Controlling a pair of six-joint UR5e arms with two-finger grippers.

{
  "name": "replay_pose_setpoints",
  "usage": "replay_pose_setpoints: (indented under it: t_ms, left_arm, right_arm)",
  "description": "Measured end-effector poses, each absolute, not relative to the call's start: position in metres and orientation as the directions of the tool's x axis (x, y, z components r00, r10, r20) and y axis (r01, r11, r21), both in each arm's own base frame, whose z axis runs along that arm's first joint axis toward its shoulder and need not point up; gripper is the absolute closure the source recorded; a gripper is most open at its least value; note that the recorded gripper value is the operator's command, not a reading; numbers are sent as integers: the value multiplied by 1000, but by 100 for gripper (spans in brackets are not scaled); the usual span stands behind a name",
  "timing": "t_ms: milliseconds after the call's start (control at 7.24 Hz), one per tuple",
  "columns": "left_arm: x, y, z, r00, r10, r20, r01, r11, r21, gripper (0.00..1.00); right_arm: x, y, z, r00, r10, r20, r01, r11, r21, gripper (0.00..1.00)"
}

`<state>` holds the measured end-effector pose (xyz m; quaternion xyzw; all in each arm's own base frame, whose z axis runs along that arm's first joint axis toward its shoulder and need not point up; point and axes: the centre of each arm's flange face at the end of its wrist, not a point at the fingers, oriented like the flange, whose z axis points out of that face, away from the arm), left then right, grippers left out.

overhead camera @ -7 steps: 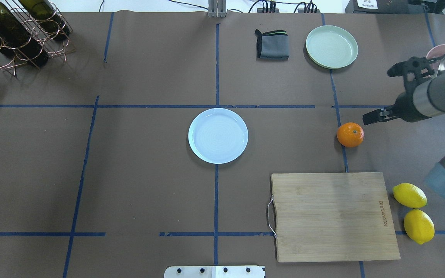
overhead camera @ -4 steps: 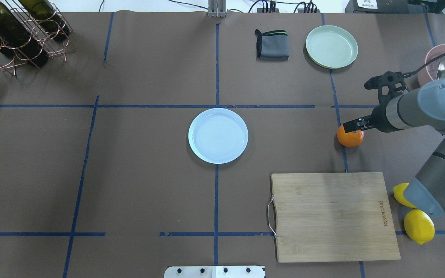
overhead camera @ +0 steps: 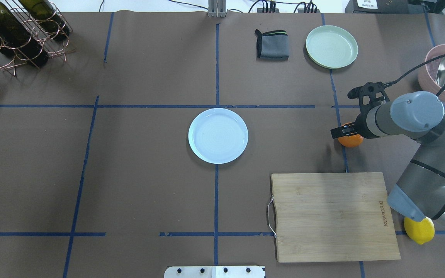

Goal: Pick orange to plate
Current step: 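Grasp the orange with the right gripper and lift it, then carry the orange with the right gripper over the light blue plate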

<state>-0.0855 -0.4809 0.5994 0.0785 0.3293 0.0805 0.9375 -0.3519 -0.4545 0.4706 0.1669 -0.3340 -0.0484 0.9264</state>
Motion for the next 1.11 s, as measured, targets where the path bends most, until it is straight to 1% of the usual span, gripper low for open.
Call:
replay_pose_setpoints:
  t_ms: [276,415,553,691,829,967,1106]
  left_arm:
    - [-85,-481,599,770,204,-605,-100,974,202,0]
    - [-85,-481,598,770,204,-604,-100,974,202,0]
    - [-85,-481,598,770,205,-604,-100,974,203,0]
    - [-85,-481,598,770,205,-604,-100,974,204,0]
    - [-85,-481,598,770,205,-604,-100,974,204,0]
    - [-85,-481,598,770,205,-604,-100,974,204,0]
    - [-85,-481,598,770,205,-604,-100,974,204,0]
  right_arm:
    - [-356,-454,486,791,-198,579,-11,941,337,1]
    - [-360,-455,492,799,-196,569,-7,942,334,36]
    - [-363,-454,494,802,-196,564,-5,942,334,74]
    - [-365,-454,492,801,-197,565,-7,941,338,95]
    - [-369,-456,481,792,-204,576,-11,938,348,95]
    - [-379,-462,455,771,-211,601,-28,932,362,93]
    - [-395,-468,422,743,-206,637,-57,928,367,87]
